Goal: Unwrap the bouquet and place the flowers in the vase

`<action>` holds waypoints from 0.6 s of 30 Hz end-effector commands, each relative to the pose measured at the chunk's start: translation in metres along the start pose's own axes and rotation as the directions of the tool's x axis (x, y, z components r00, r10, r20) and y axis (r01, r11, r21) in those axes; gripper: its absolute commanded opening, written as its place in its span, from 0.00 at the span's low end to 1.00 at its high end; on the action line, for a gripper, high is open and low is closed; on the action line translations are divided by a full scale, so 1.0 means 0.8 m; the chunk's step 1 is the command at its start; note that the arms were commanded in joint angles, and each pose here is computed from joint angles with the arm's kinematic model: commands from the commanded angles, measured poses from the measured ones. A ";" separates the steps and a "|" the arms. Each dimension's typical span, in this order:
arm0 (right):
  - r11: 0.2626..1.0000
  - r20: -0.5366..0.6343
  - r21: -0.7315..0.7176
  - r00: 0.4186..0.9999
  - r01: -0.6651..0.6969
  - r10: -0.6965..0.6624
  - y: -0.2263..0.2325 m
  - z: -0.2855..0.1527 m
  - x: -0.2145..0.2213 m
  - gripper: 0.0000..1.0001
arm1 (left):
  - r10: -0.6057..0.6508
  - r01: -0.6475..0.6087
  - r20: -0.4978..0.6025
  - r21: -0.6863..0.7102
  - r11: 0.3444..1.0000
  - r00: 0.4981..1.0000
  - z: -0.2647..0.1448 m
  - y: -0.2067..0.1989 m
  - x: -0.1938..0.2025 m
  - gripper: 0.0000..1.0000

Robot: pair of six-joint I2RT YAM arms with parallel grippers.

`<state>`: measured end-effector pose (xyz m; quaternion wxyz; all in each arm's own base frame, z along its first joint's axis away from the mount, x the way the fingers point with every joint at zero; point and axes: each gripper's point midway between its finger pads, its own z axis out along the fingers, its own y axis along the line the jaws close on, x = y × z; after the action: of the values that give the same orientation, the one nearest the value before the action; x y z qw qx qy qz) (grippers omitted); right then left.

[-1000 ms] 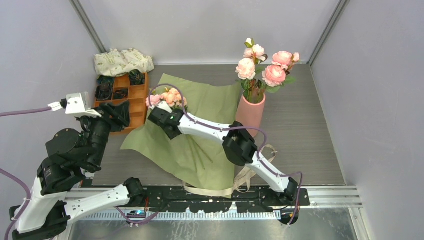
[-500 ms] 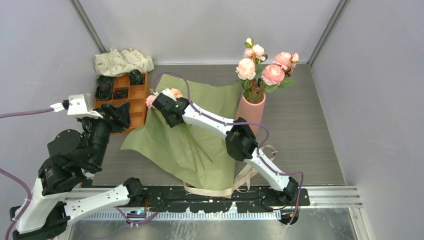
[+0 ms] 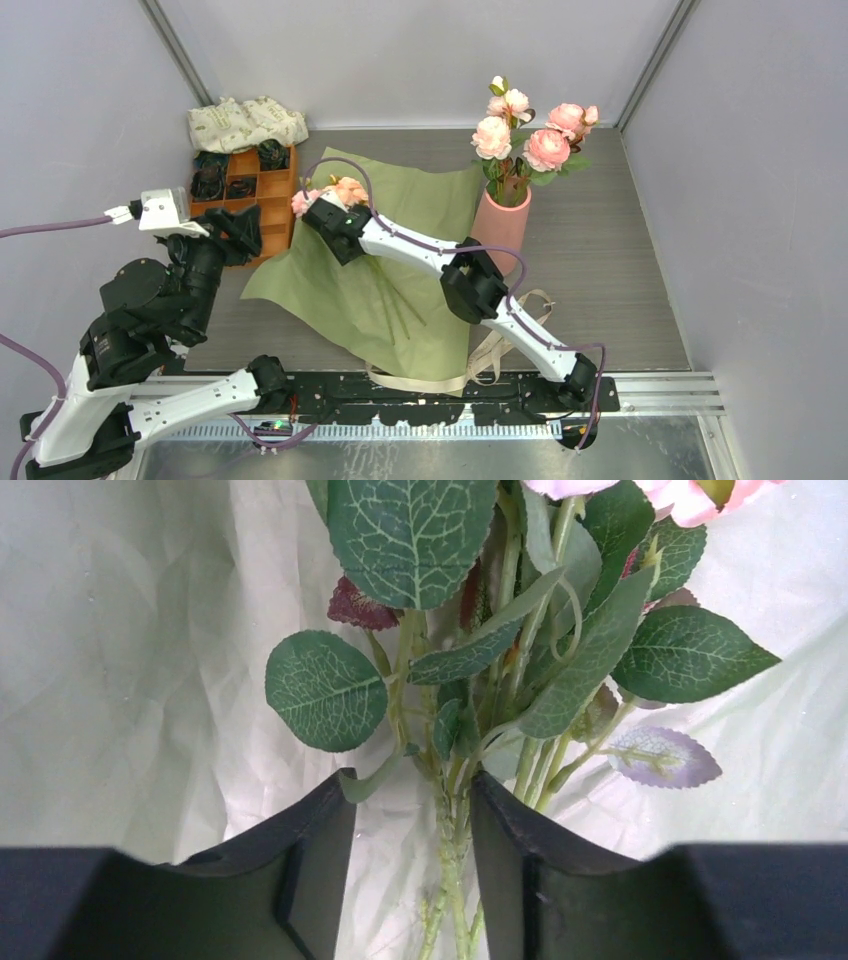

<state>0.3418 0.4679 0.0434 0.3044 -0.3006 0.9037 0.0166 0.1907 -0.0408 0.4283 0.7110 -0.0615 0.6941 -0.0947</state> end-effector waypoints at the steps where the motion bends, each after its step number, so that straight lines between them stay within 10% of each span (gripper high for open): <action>1: 1.000 0.034 -0.016 0.999 -0.026 0.026 -0.001 0.009 -0.015 0.46 | -0.035 0.035 0.033 -0.012 0.999 0.999 -0.001 0.004 -0.011 0.55; 7: 0.999 0.028 -0.001 0.999 -0.039 0.039 -0.009 0.012 -0.013 0.20 | -0.037 0.038 0.036 -0.017 0.999 0.999 -0.002 0.007 -0.010 0.55; 18: 0.995 0.118 -0.021 0.988 -0.098 0.100 -0.027 -0.061 -0.041 0.05 | -0.048 0.048 0.032 -0.007 0.999 0.998 -0.003 0.005 -0.009 0.55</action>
<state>0.3469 0.4559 0.0329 0.3024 -0.2887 0.9083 0.0148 0.1889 -0.0365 0.4270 0.7127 -0.0674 0.6917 -0.0956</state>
